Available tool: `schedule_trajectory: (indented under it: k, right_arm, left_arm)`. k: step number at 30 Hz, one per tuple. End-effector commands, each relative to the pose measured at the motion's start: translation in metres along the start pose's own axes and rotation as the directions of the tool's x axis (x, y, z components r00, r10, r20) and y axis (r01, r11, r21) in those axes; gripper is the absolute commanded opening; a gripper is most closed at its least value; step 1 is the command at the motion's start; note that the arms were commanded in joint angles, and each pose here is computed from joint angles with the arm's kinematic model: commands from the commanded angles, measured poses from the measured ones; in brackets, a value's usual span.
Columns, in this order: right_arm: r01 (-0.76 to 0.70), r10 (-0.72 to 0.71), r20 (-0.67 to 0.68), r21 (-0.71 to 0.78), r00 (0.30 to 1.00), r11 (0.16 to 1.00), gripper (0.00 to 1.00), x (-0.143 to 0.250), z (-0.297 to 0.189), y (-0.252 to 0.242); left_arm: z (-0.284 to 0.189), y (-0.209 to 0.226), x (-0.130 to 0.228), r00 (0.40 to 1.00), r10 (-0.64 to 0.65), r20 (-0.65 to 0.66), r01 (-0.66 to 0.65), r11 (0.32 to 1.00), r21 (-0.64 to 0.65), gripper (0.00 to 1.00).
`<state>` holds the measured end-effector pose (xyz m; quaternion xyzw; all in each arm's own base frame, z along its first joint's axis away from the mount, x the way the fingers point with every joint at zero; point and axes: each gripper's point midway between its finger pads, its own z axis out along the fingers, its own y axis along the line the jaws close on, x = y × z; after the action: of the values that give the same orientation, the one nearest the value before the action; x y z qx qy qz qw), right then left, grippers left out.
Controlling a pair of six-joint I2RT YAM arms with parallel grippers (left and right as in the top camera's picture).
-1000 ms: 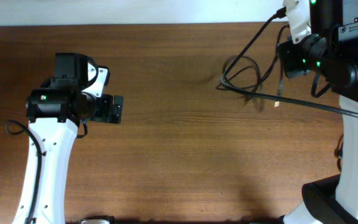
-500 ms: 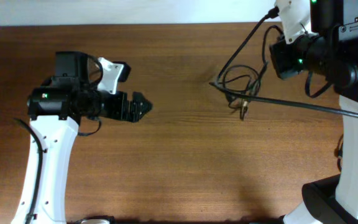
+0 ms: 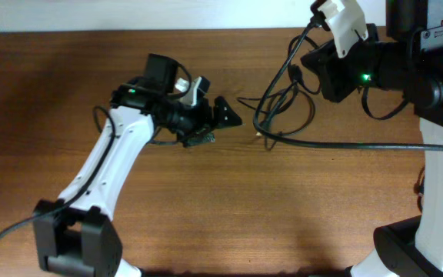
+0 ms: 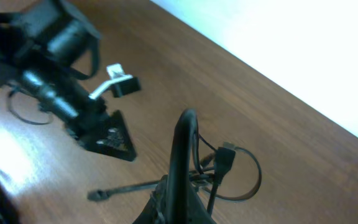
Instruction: Untangle cables
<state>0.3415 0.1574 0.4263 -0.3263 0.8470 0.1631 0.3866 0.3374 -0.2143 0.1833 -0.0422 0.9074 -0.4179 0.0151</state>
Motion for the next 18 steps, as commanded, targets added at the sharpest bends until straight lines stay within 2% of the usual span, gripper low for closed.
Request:
schedule_trajectory:
  k: [1, 3, 9, 17, 18]
  right_arm:
    - [0.034, -0.032, 0.040, -0.050, 0.999, 0.998, 0.04, -0.007, -0.006, 0.010]
    - [0.056, -0.052, 0.051, -0.076, 0.997, 0.996, 0.04, -0.008, -0.006, 0.015]
    - [0.178, -0.162, 0.091, -0.209, 0.983, 0.962, 0.04, -0.006, -0.010, 0.041]
    - [0.197, -0.166, 0.139, -0.260, 0.976, 0.945, 0.04, -0.014, -0.013, 0.051]
    - [0.200, -0.167, 0.143, -0.258, 0.975, 0.945, 0.04, -0.014, -0.014, 0.051]
  left_arm:
    - [0.019, 0.016, -0.009, 0.980, -0.199, 0.006, 0.199, 0.978, -0.056, 0.99]
    - [0.027, 0.020, -0.015, 0.968, -0.249, 0.014, 0.250, 0.966, -0.062, 0.99]
    - [0.035, 0.022, -0.035, 0.955, -0.282, 0.090, 0.287, 0.956, -0.056, 0.99]
    - [0.045, 0.018, -0.028, 0.959, -0.269, 0.092, 0.277, 0.957, -0.091, 0.99]
    - [0.047, 0.020, -0.028, 0.960, -0.262, 0.102, 0.272, 0.956, -0.107, 0.88]
